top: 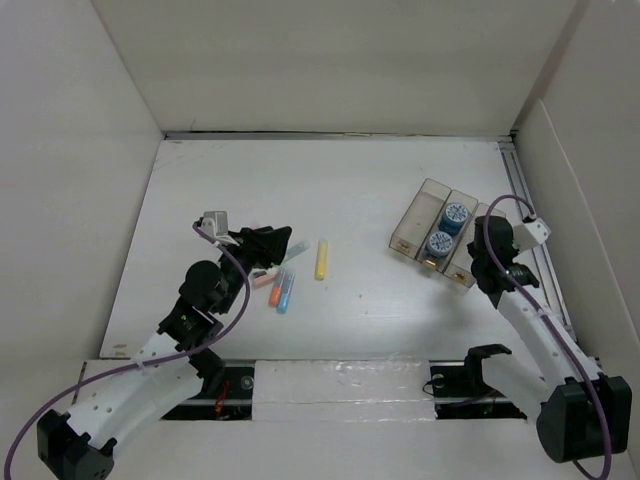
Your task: Organize the desk
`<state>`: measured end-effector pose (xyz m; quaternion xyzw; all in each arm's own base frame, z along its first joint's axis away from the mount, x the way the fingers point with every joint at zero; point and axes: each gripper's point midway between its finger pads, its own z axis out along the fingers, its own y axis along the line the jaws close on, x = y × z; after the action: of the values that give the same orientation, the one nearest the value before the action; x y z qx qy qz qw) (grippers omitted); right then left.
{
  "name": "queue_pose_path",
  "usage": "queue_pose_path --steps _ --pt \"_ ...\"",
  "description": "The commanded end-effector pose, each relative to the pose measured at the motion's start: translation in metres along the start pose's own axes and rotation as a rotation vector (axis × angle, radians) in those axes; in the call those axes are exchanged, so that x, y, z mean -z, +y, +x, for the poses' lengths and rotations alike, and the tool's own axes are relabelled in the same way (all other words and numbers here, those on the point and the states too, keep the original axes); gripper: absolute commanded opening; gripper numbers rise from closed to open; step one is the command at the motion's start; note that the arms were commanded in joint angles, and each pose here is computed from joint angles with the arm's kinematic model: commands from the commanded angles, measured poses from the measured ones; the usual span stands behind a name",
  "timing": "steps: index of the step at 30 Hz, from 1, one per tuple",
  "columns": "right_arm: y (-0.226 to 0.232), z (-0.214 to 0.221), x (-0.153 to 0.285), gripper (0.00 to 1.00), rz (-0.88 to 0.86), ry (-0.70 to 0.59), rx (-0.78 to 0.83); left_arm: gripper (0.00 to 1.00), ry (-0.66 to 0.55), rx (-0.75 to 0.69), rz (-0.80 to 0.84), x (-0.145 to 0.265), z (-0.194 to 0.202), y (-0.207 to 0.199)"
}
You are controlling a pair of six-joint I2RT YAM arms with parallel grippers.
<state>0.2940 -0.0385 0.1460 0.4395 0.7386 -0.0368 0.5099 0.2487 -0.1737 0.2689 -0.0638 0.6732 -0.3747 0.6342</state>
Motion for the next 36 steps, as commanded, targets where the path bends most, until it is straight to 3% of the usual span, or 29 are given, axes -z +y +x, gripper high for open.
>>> queue_pose_path --steps 1,6,13,18,21,22,25,27,28,29,32,34,36 --pt "0.002 0.001 -0.004 0.21 -0.019 0.03 0.0 0.55 -0.026 0.015 0.026 0.0 -0.007 -0.005" --pt "0.002 0.007 -0.008 0.22 -0.033 0.076 0.028 0.55 -0.029 0.016 0.025 0.0 -0.007 -0.005" --pt "0.005 0.008 -0.017 0.51 -0.041 0.095 0.054 0.55 -0.032 0.014 0.015 0.0 -0.008 -0.003" --pt "0.014 0.002 -0.011 0.59 -0.089 0.089 0.05 0.55 -0.033 0.011 0.006 0.0 -0.007 -0.001" --pt "0.038 -0.011 0.013 0.44 -0.254 0.076 0.011 0.55 -0.03 0.007 -0.003 -0.001 -0.008 0.0" --pt "0.046 -0.016 0.022 0.27 -0.319 0.067 0.006 0.55 -0.025 0.005 -0.012 -0.002 -0.006 0.001" --pt "0.084 -0.017 0.061 0.06 -0.607 0.071 -0.026 0.54 -0.024 -0.007 -0.05 -0.004 -0.005 0.009" --pt "0.103 -0.004 0.083 0.03 -0.74 0.124 0.0 0.45 -0.035 -0.02 -0.092 -0.006 -0.006 0.017" --pt "0.113 0.002 0.092 0.04 -0.805 0.139 0.035 0.37 -0.027 -0.036 -0.138 -0.007 -0.005 0.025" --pt "0.13 0.024 0.106 0.11 -0.882 0.213 0.106 0.22 -0.036 -0.054 -0.23 -0.007 -0.007 0.041" --pt "0.136 0.038 0.111 0.17 -0.905 0.236 0.173 0.18 -0.018 -0.062 -0.3 -0.005 -0.002 0.054" --pt "0.145 0.054 0.123 0.29 -0.954 0.26 0.202 0.18 0.031 -0.055 -0.351 -0.005 0.012 0.065" --pt "0.151 0.063 0.132 0.45 -0.995 0.273 0.189 0.31 0.124 -0.069 -0.4 0.0 0.036 0.076"
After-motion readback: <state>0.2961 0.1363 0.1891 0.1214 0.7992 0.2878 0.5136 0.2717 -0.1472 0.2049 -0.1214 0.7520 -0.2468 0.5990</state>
